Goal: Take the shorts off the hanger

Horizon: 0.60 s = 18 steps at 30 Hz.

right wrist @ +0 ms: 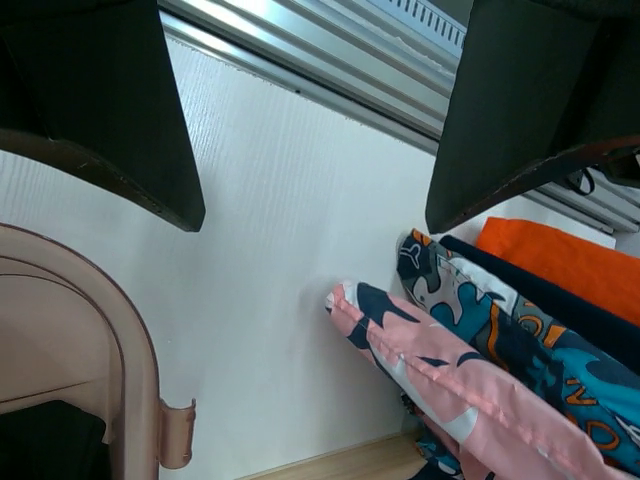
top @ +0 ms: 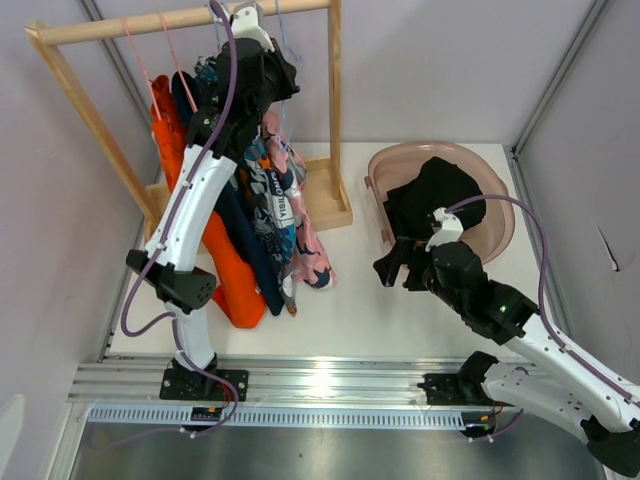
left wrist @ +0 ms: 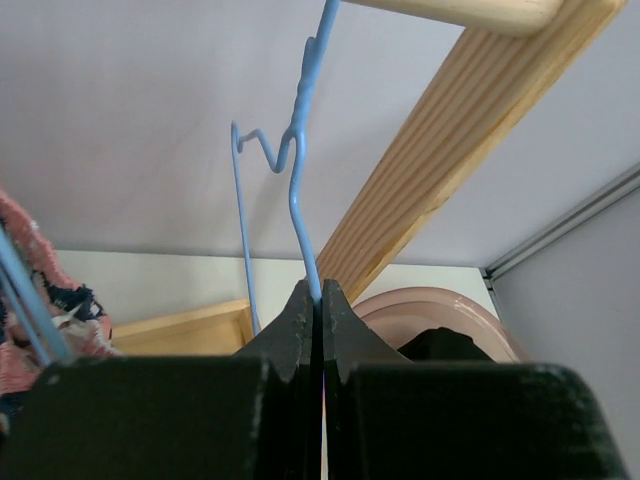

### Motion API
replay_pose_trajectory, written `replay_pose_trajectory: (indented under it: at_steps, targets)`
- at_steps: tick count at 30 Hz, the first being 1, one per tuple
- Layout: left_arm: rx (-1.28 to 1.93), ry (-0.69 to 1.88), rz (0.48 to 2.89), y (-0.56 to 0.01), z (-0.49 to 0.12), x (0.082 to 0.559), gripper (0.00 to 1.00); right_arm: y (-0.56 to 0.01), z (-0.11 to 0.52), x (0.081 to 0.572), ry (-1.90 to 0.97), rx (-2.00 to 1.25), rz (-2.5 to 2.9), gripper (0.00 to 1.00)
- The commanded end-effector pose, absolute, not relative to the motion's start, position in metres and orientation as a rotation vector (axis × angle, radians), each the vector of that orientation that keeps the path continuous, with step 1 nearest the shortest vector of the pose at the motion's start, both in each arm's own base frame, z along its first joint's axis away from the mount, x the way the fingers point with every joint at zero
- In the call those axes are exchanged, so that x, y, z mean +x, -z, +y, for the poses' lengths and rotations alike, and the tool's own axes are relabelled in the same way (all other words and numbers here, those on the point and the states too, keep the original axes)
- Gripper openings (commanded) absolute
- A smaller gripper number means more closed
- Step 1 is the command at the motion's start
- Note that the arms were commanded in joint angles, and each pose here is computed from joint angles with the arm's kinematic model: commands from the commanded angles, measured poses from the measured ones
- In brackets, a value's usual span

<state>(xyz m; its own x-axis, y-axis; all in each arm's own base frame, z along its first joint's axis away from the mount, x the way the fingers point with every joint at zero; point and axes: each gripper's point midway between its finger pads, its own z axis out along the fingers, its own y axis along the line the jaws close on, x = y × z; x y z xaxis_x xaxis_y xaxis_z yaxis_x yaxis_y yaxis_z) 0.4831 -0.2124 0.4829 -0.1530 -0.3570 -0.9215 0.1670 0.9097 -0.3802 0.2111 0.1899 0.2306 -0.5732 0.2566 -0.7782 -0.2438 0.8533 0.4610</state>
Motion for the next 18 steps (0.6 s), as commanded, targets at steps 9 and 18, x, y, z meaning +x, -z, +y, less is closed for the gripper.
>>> replay_pose_trajectory:
  at_steps: [9,18]
  targets:
    - [-0.059,0.634,1.647,-0.505,-0.224,0.446,0.59,-0.227,0.199,0.218,-0.637,0.047,2.068,0.99]
    - [-0.041,0.670,1.601,-0.539,-0.200,0.388,0.78,-0.221,0.212,0.203,-0.637,0.024,2.080,0.99]
